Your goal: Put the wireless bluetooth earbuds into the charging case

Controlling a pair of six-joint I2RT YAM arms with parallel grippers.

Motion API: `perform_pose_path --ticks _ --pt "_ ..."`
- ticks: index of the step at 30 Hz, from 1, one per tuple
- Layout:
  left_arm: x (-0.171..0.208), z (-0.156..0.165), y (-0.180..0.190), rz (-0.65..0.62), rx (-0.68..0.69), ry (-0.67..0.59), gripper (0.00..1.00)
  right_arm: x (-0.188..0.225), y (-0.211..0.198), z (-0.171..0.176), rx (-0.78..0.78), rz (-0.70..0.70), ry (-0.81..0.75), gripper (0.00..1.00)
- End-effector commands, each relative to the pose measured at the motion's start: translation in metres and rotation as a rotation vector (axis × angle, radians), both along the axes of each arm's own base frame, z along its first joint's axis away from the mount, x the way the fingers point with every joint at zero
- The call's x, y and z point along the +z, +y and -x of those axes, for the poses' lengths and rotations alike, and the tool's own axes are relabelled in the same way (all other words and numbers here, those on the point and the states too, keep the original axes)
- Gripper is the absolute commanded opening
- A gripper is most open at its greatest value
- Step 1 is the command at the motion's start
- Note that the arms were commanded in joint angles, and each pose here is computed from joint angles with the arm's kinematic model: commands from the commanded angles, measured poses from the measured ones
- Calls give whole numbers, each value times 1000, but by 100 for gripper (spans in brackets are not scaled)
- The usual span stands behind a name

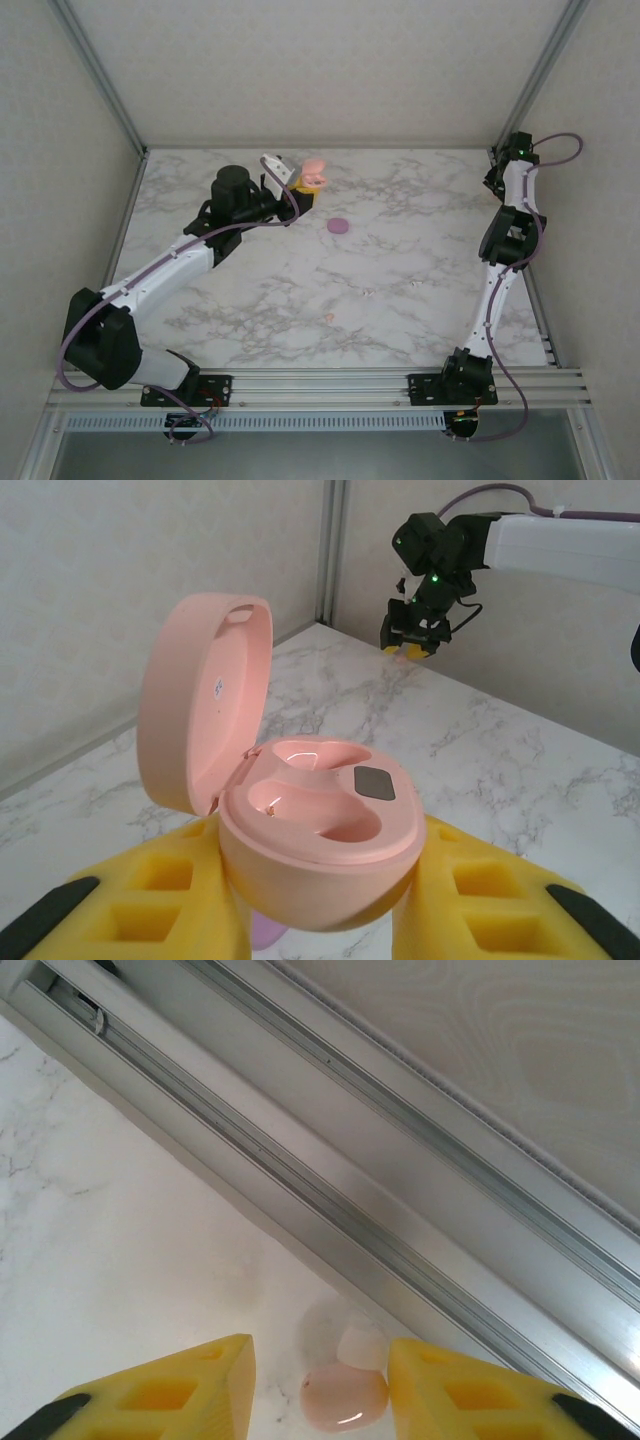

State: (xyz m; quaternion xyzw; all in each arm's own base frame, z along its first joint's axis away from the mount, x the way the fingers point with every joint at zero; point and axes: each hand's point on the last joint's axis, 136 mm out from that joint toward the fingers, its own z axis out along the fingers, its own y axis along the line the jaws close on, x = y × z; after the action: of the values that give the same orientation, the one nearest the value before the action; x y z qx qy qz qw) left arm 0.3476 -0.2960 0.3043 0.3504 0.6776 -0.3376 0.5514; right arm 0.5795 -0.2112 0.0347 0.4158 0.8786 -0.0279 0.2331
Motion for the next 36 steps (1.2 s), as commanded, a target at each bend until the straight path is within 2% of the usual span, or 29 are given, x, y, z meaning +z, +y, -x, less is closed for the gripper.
perform_pose_path --ticks 1,7,18,28,36 --pt "13 -3 -2 20 -14 -22 25 -10 -8 -1 -37 -4 -1 39" --pt "10 -5 -3 20 -13 -12 25 -13 -9 -1 -40 -4 5 37" --pt "10 -6 -3 27 -11 -4 25 -11 7 8 -29 -74 39 26" --pt "11 1 6 25 16 -11 25 -3 57 36 106 -110 146 26" --pt "16 14 17 33 32 -28 25 -2 100 70 120 -188 154 26"
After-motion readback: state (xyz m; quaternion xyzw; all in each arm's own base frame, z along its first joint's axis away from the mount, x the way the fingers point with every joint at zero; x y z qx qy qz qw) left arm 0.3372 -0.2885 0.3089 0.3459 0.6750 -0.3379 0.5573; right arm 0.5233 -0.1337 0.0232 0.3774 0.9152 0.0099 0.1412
